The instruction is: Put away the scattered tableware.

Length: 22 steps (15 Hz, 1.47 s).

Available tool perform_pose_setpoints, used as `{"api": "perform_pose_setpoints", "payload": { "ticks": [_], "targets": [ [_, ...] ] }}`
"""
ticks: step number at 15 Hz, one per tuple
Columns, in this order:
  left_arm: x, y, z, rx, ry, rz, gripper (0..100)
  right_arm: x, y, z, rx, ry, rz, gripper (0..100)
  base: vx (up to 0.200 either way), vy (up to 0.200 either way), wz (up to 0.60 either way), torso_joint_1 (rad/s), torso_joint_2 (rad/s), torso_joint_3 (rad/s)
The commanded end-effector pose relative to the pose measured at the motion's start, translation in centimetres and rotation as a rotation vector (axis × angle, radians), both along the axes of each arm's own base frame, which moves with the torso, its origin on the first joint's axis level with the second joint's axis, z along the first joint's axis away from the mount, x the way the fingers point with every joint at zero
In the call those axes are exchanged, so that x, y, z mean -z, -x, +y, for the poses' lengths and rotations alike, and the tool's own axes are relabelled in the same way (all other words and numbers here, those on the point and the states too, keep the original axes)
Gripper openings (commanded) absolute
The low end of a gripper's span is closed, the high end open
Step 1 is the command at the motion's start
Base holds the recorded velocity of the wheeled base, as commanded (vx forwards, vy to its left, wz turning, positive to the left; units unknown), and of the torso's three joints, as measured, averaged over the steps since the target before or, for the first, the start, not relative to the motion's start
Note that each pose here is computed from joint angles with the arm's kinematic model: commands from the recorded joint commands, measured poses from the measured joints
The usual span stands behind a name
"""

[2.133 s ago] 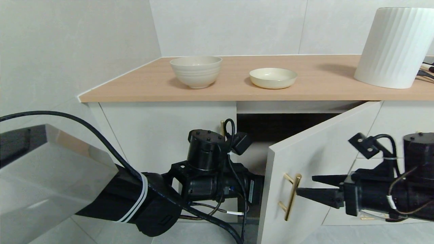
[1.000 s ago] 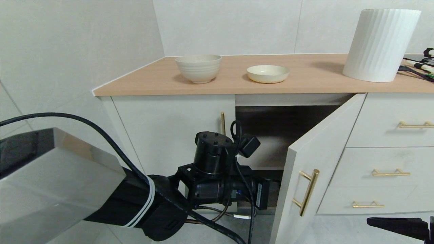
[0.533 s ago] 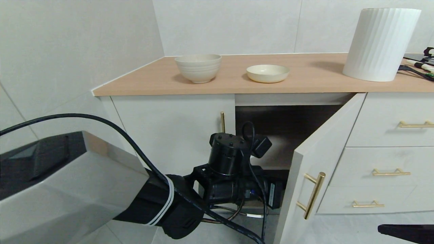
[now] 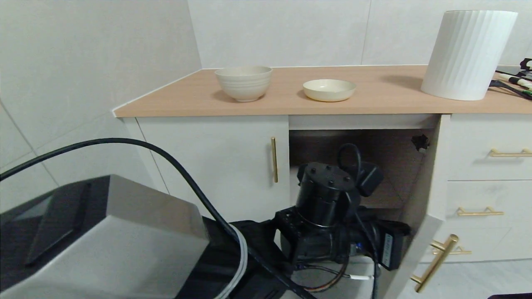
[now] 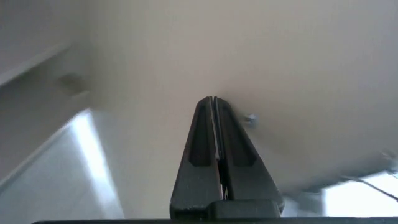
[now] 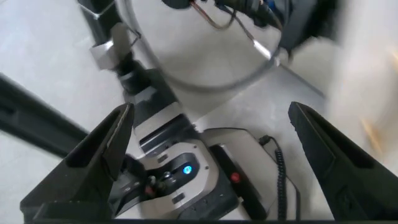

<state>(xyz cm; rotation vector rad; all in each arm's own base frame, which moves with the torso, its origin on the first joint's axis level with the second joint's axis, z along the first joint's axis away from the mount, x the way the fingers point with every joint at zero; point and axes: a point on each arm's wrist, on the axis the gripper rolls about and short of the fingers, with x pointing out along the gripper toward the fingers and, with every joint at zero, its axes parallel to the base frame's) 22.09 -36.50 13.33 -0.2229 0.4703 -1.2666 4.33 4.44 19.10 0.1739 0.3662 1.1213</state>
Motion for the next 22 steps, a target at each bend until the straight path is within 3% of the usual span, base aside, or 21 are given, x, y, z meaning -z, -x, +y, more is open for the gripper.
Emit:
{"api": "perform_pose_setpoints", "payload": {
  "ticks": [1,2,4,8,10,12,13,14,16,18,20,22],
  "targets": [
    [-0.4,2.0,-2.1,0.049,0.028,-0.008,0,0.0,0.2,-0.1,-0.009,-0.007,-0.007,100,0.000,0.000,0.00,0.000,0.00,0.000],
    [-0.7,2.4,-2.1,0.051,0.034,-0.004,0,0.0,0.2,-0.1,-0.010,-0.007,-0.007,100,0.000,0.000,0.00,0.000,0.00,0.000],
    [-2.2,3.1,-0.3,0.022,0.065,0.077,0,0.0,0.2,-0.1,-0.010,-0.007,-0.007,100,0.000,0.000,0.00,0.000,0.00,0.000],
    [-2.3,-2.1,8.3,-0.217,0.026,0.107,0,0.1,-1.2,0.8,0.007,0.031,0.046,100,0.000,0.000,0.00,0.000,0.00,0.000],
    [-2.5,-4.0,13.9,-0.364,0.013,0.115,0,-1.0,-4.5,2.9,0.067,0.091,0.100,100,0.000,0.000,0.00,0.000,0.00,0.000],
    [-2.6,-4.2,19.2,-0.478,-0.033,0.056,0,-1.7,-8.8,5.5,0.158,0.137,0.113,100,0.000,0.000,0.00,0.000,0.00,0.000],
    [-2.7,-4.0,20.3,-0.496,-0.050,0.029,0,-1.8,-9.9,6.0,0.183,0.143,0.112,100,0.000,0.000,0.00,0.000,0.00,0.000],
    [-2.7,-3.6,23.5,-0.558,-0.110,-0.051,0,-1.3,-13.4,7.0,0.244,0.153,0.121,100,0.000,0.000,0.00,0.000,0.00,0.000],
    [-2.9,-2.4,27.2,-0.643,-0.162,-0.115,0,-0.8,-17.0,7.3,0.300,0.158,0.094,100,0.000,0.000,0.00,0.000,0.00,0.000],
    [-3.6,-2.1,29.7,-0.732,-0.156,-0.139,0,-0.1,-18.8,7.5,0.316,0.176,0.037,100,0.000,0.000,0.00,0.000,0.00,0.000],
    [-4.4,-2.0,30.1,-0.751,-0.143,-0.160,0,0.4,-18.8,7.5,0.326,0.192,0.048,100,0.000,0.000,0.00,0.000,0.00,0.000],
    [-4.7,-1.8,30.1,-0.748,-0.150,-0.149,0,0.3,-18.6,7.5,0.339,0.193,0.043,100,0.000,0.000,0.00,0.000,0.00,0.000]
  ]
}}
